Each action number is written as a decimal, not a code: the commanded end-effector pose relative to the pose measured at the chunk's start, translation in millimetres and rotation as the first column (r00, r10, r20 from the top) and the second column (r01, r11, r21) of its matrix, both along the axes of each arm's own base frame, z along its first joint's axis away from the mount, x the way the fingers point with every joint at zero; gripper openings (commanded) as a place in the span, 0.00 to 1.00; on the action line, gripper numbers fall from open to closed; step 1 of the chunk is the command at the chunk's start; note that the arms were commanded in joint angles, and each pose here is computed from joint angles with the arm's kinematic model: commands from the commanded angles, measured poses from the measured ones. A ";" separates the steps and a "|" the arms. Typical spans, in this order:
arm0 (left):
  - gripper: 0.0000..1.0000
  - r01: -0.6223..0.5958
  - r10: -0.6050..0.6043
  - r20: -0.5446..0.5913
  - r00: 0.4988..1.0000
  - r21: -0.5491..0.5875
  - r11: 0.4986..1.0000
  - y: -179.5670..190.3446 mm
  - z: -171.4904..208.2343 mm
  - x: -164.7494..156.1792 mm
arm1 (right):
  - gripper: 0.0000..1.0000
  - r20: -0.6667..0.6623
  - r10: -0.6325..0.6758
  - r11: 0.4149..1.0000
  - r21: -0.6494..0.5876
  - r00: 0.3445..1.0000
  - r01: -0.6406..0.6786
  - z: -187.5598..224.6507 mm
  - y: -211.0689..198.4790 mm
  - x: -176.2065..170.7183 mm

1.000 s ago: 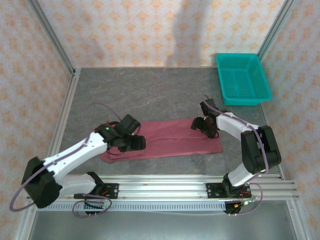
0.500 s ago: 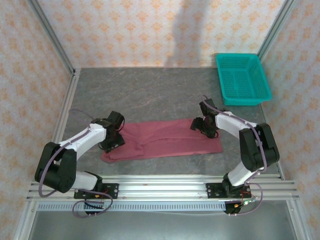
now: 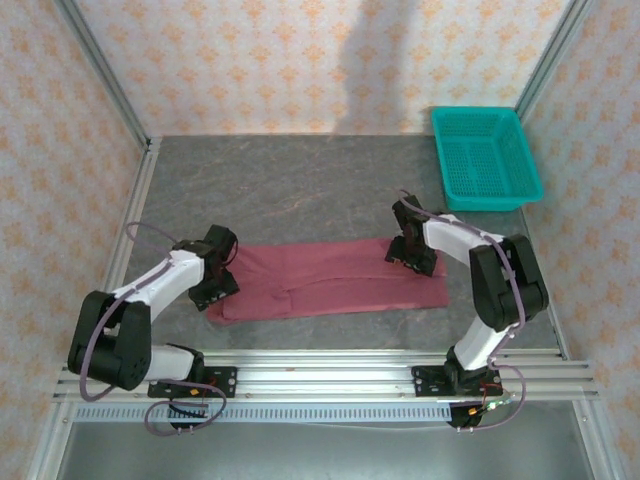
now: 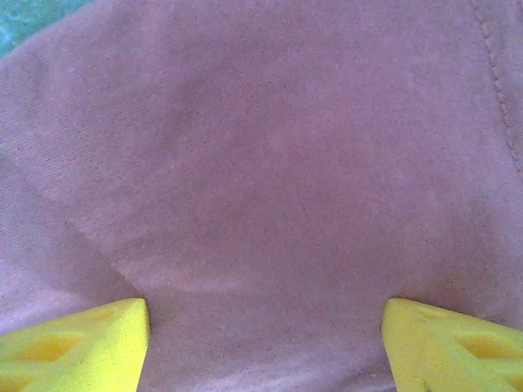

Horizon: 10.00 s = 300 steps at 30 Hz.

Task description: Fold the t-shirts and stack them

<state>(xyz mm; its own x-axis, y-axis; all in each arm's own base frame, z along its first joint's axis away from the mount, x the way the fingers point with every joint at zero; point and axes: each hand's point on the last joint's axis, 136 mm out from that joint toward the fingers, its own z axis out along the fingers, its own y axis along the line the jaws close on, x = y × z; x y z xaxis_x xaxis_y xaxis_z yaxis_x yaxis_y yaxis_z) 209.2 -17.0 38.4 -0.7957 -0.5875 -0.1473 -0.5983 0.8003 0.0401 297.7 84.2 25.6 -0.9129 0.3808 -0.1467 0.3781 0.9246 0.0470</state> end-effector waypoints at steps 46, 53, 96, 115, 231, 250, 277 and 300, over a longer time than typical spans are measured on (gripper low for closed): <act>0.21 0.272 -0.259 0.146 0.955 -0.079 0.959 -76.0 -48.7 362.3 | 0.35 -0.253 -0.008 0.979 0.195 0.968 0.059 -25.0 111.0 -54.1; 0.21 0.235 -0.162 0.305 0.938 -0.219 0.947 -59.0 -65.1 408.2 | 0.34 -0.245 -0.198 0.904 0.329 0.949 0.273 -36.6 195.0 -66.1; 0.75 0.271 -0.187 0.295 0.937 -0.276 0.922 -79.5 125.3 12.9 | 0.72 0.131 0.512 0.713 0.486 0.849 -0.505 98.6 216.8 -121.5; 0.57 0.125 -0.080 0.141 0.987 -0.349 0.929 -91.5 4.1 -69.5 | 0.66 -0.027 0.529 0.758 0.465 0.848 -0.458 6.6 235.3 -146.3; 0.00 0.092 -0.032 0.280 0.959 -0.202 0.975 -21.7 83.8 138.5 | 0.00 -0.028 0.429 0.861 0.313 0.903 -0.400 72.9 245.3 101.2; 0.06 0.064 -0.001 0.270 0.963 -0.224 0.973 -2.8 57.5 219.3 | 0.44 0.240 0.159 0.719 0.637 0.958 -0.279 85.1 286.6 221.0; 0.78 0.033 0.085 0.341 0.936 -0.327 0.944 -12.1 110.8 61.3 | 0.72 0.190 0.268 0.694 0.642 0.945 -0.326 93.1 243.8 41.4; 0.58 -0.099 0.223 0.218 0.950 -0.469 0.878 -34.0 6.2 60.6 | 0.58 0.003 0.175 0.689 0.714 0.985 -0.124 20.8 282.7 11.8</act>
<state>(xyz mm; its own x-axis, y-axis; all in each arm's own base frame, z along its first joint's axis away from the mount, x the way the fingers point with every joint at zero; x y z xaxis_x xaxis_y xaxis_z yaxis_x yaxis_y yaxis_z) 255.6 -47.6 46.5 -0.6728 -0.7398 -0.0085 -0.6652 0.6099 -0.4307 308.6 365.6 50.0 -0.9694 0.1894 0.1560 0.2437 0.6710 0.7003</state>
